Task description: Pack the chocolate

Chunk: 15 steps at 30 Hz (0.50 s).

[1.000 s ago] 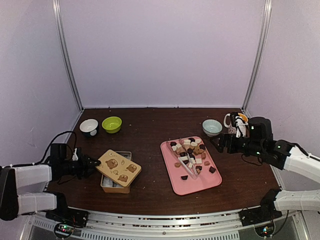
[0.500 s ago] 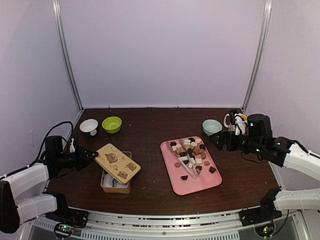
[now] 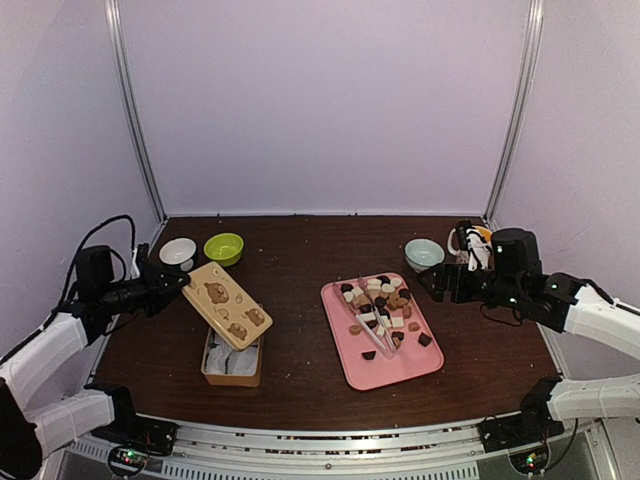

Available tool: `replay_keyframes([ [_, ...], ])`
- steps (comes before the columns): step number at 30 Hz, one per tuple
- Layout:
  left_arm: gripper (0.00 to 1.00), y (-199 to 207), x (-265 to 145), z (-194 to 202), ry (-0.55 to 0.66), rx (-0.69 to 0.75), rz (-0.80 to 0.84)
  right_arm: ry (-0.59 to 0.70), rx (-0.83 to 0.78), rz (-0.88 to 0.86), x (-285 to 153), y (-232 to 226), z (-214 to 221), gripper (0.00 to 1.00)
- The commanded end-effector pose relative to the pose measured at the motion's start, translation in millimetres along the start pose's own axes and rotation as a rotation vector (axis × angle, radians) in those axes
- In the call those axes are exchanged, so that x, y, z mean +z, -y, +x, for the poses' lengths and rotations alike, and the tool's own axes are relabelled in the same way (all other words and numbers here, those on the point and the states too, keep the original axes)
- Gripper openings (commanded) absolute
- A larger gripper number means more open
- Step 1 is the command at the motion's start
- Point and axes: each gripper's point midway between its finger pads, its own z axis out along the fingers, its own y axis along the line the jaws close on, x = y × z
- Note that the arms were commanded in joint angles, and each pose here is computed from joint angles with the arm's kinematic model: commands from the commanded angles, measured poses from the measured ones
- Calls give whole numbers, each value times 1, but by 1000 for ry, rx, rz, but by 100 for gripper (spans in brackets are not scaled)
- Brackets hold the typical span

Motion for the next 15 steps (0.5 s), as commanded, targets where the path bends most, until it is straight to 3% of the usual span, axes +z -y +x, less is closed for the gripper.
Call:
replay_keyframes([
  [1, 0, 43, -9, -15, 20, 84, 86, 37, -11, -10, -5, -7, -15, 100],
  [6, 0, 69, -17, -27, 53, 138, 112, 38, -12, -17, -6, -9, -16, 100],
  [15, 0, 89, -60, -74, 185, 377, -190, 34, -39, -11, -12, -10, -20, 100],
])
